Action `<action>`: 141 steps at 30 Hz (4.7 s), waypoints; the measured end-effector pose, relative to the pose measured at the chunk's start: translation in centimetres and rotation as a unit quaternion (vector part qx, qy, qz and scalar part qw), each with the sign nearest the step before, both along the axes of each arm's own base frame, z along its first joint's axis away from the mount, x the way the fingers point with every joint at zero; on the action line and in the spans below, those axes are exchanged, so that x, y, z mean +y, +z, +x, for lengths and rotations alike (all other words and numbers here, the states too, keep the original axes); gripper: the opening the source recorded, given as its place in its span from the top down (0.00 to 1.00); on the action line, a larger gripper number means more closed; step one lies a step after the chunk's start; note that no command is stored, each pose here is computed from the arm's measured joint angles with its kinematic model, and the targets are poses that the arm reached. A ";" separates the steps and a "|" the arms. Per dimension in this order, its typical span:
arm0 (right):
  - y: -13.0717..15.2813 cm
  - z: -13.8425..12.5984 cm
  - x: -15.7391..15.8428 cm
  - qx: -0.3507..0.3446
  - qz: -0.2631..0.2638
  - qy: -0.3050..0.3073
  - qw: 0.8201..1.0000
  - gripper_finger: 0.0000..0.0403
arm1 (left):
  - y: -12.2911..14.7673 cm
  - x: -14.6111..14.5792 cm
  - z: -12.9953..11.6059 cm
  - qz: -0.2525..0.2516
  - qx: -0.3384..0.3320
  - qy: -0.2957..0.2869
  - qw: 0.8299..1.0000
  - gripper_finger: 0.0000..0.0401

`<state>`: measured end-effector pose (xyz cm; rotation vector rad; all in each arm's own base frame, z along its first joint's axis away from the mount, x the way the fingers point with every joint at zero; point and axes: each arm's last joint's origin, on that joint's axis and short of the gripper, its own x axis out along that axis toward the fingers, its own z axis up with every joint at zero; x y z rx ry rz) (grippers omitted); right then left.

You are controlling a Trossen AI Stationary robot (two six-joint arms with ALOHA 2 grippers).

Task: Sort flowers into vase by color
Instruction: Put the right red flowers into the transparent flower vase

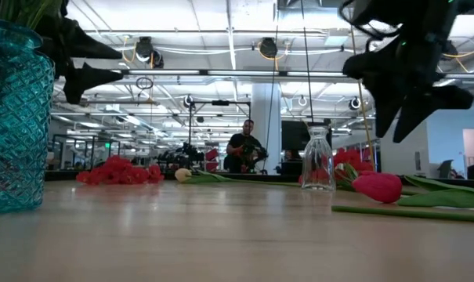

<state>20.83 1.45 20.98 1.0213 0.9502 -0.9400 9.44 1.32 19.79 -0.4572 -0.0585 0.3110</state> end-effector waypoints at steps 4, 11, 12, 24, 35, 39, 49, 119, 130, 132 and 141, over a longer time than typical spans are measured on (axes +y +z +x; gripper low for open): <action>-0.5 0.4 -2.2 0.016 0.012 -0.012 1.000 0.66 | 0.5 0.1 0.1 -0.002 0.045 0.008 0.999 0.43; -1.7 2.2 -5.2 -0.011 0.021 -0.018 1.000 0.66 | 0.9 0.0 0.0 0.024 0.118 -0.008 0.993 0.43; -2.0 2.5 -5.5 -0.011 0.028 -0.021 0.999 0.66 | 1.1 0.0 0.0 0.031 0.120 -0.011 0.992 0.43; -6.1 4.4 -7.7 0.032 0.046 -0.037 0.998 0.66 | 4.5 -0.1 -0.6 0.121 0.100 -0.014 0.988 0.43; -7.5 4.6 -9.2 0.052 0.044 -0.025 0.997 0.85 | 4.8 -0.1 -0.6 0.122 0.099 -0.012 0.988 0.43; -7.2 4.2 -9.4 0.054 0.037 -0.012 0.998 0.98 | 4.8 0.0 -0.6 0.122 0.099 -0.011 0.988 0.43; -3.9 1.9 -8.8 0.055 0.015 -0.019 0.998 0.99 | 4.7 0.0 -0.6 0.127 0.101 -0.012 0.987 0.43; -0.3 -5.5 -5.7 -0.442 -0.463 0.156 0.752 1.00 | 4.7 0.0 -0.6 0.192 0.123 -0.001 0.974 0.43; -1.9 -5.1 -5.0 -0.434 -0.432 0.178 0.770 1.00 | 4.7 0.0 -0.6 0.192 0.123 -0.001 0.974 0.43; -2.1 -5.0 -5.0 -0.435 -0.421 0.176 0.776 0.99 | 4.7 0.0 -0.6 0.192 0.123 -0.001 0.974 0.43; -2.3 -4.6 -4.8 -0.437 -0.382 0.223 0.783 0.85 | 4.7 0.1 -0.7 0.193 0.124 0.003 0.973 0.43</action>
